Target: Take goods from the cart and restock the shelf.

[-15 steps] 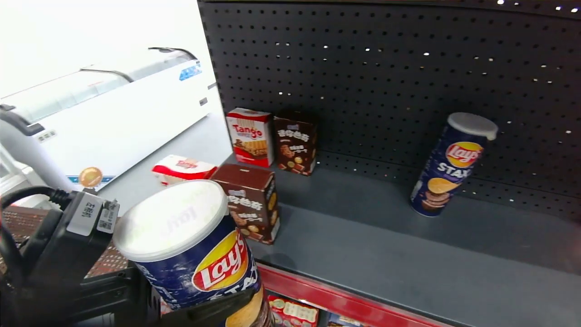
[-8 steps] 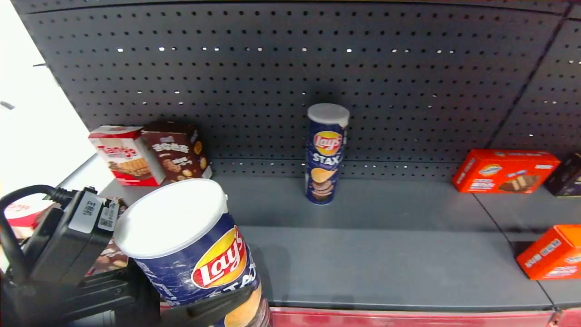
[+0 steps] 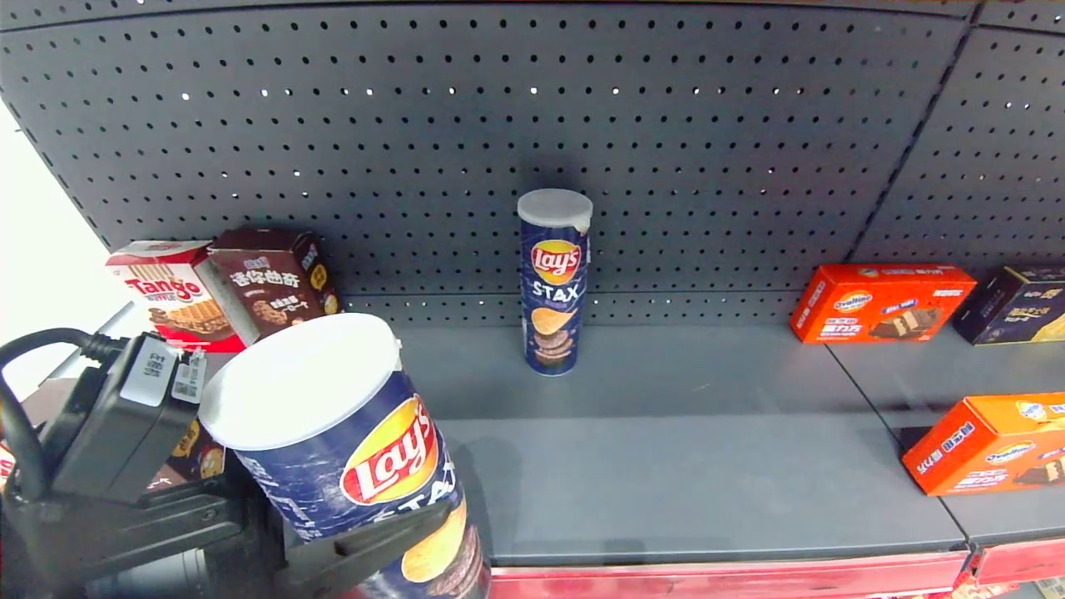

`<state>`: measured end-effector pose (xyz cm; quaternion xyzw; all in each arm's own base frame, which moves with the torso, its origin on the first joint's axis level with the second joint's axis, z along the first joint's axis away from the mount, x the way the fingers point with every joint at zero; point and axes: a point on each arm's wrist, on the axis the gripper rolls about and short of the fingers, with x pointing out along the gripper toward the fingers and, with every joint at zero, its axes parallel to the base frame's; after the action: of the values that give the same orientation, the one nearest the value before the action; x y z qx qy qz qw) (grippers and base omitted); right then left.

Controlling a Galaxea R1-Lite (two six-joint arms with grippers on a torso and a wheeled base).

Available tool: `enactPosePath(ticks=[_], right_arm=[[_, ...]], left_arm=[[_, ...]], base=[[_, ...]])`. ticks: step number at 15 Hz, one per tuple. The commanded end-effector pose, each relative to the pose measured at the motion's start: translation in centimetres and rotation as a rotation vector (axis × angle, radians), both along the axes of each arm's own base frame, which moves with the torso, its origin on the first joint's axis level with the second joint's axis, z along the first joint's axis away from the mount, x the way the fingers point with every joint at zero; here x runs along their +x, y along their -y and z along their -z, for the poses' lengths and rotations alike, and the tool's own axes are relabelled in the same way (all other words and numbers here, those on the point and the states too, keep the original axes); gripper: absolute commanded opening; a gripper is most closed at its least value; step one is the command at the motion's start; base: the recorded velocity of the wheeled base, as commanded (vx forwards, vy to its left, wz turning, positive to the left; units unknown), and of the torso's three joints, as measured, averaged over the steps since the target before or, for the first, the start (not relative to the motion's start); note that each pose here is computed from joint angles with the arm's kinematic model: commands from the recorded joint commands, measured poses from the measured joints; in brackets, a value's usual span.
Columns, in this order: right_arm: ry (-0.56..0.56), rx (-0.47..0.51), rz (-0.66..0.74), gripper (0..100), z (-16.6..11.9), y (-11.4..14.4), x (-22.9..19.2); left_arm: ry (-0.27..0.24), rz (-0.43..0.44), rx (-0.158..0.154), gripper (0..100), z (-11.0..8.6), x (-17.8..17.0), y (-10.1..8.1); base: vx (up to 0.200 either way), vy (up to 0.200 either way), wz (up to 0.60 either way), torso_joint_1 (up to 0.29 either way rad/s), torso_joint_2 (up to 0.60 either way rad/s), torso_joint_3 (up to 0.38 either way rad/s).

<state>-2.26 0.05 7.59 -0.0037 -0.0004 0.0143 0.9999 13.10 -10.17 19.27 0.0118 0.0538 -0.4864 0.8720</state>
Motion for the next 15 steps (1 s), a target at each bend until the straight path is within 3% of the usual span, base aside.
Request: enactPosePath(ticks=[1, 4, 5, 6, 7, 8, 9, 11, 13, 15], right_arm=[[-0.002, 0.0, -0.001, 100, 0.0, 0.0, 0.0], [0.001, 0.001, 0.012, 100, 0.0, 0.0, 0.0], [0.022, 0.026, 0.01, 100, -1.4, 0.0, -0.1], [-0.039, 0.058, -0.087, 100, -6.3, 0.1, 1.3], [-0.052, 0.058, -0.159, 100, -9.0, -0.1, 2.4], [-0.044, 0.055, -0.167, 100, -9.2, -0.1, 2.4], [-0.041, 0.011, -0.27, 100, -10.3, -0.3, 3.3], [-0.053, 0.001, -0.378, 100, -12.1, -1.3, 5.7], [-0.076, -0.011, -0.422, 100, -13.2, -2.4, 7.9], [-0.091, -0.085, -0.438, 100, -13.7, -3.9, 11.2]], left_arm=[[0.0, -0.027, 0.0, 0, 0.0, 0.3, -0.3], [-0.001, -0.043, 0.003, 0, 0.0, 0.4, -0.5], [0.008, -0.049, 0.007, 0, 0.0, 0.5, -0.6], [0.02, -0.073, 0.004, 0, -0.3, 0.8, -0.7], [0.02, -0.089, 0.004, 0, -0.4, 1.0, -0.8], [0.018, -0.09, 0.007, 0, -0.4, 1.1, -0.8], [-0.002, -0.092, 0.02, 0, 0.2, 1.4, -0.7], [-0.007, -0.097, 0.014, 0, 0.1, 1.6, -0.7], [-0.015, -0.111, 0.016, 0, 0.3, 1.7, -1.1], [-0.024, -0.113, 0.019, 0, 0.4, 2.0, -1.2]], base=[[0.0, 0.0, 0.0, 0.0, 0.0, 0.0], [0.0, 0.0, 0.0, 0.0, 0.0, 0.0], [0.0, 0.0, 0.0, 0.0, 0.0, 0.0], [0.0, 0.0, 0.0, 0.0, 0.0, 0.0], [0.0, 0.0, 0.0, 0.0, 0.0, 0.0], [0.0, 0.0, 0.0, 0.0, 0.0, 0.0], [0.0, 0.0, 0.0, 0.0, 0.0, 0.0], [0.0, 0.0, 0.0, 0.0, 0.0, 0.0], [0.0, 0.0, 0.0, 0.0, 0.0, 0.0], [0.0, 0.0, 0.0, 0.0, 0.0, 0.0]])
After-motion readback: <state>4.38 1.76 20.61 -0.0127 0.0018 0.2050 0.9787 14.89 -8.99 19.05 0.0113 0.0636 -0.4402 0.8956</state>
